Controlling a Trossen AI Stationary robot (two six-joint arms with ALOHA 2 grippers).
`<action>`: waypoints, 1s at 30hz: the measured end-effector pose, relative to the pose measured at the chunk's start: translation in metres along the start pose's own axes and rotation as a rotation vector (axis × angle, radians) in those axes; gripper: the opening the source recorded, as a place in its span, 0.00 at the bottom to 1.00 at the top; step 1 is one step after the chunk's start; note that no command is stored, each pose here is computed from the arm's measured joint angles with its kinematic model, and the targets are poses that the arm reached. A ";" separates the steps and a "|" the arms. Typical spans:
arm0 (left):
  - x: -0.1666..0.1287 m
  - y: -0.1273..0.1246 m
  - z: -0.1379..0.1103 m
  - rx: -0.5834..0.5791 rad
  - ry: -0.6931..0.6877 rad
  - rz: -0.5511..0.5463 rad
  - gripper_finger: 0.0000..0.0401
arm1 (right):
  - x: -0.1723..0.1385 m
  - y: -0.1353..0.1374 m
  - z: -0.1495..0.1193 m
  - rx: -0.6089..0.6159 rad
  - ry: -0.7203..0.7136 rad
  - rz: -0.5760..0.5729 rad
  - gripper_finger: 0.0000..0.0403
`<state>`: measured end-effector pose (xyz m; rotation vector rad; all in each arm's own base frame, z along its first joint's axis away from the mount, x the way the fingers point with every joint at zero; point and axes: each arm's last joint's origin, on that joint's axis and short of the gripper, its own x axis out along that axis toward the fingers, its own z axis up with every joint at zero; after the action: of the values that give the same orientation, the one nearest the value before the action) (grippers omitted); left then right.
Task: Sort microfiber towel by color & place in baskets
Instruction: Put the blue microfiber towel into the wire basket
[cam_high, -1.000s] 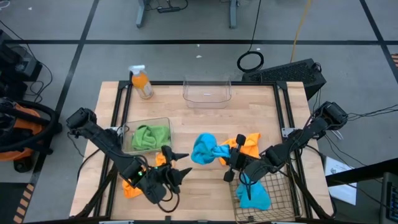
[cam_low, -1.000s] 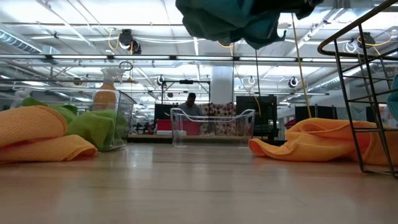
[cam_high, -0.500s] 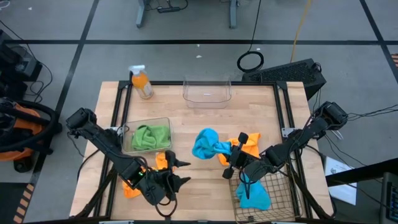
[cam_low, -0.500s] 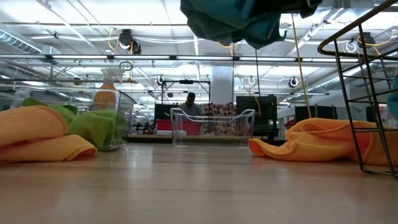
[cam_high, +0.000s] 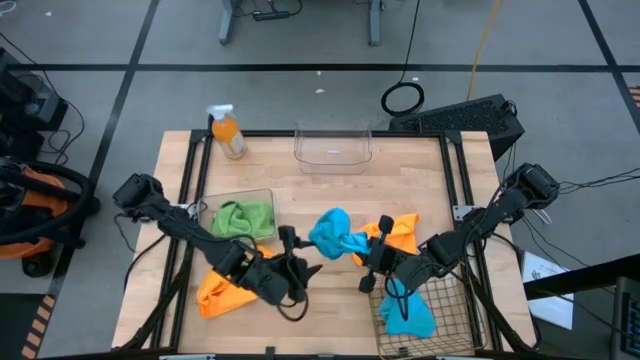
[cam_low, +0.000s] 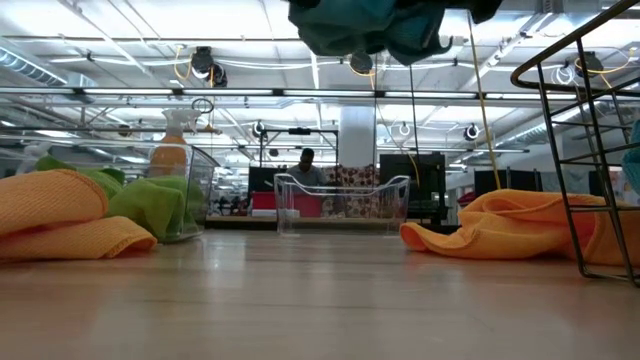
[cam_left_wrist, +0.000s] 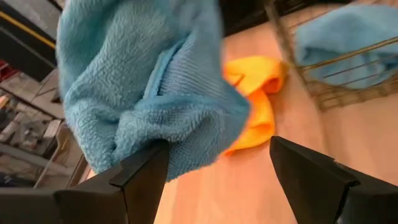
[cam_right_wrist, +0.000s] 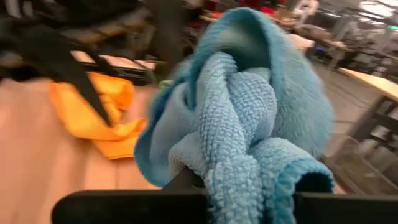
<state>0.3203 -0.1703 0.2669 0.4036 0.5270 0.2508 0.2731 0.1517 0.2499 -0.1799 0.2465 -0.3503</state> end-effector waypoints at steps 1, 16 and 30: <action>0.003 0.002 -0.001 -0.001 0.007 0.008 0.71 | 0.000 0.001 0.001 -0.002 -0.003 0.022 0.02; 0.021 -0.007 0.017 0.021 -0.195 -0.177 0.71 | -0.001 0.004 0.002 -0.029 -0.017 0.115 0.15; 0.022 -0.011 0.019 0.077 -0.237 -0.231 0.71 | 0.001 0.013 0.004 -0.028 -0.051 0.339 0.66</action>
<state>0.3503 -0.1783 0.2679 0.4367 0.3464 -0.0403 0.2789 0.1638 0.2508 -0.1705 0.2274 -0.0060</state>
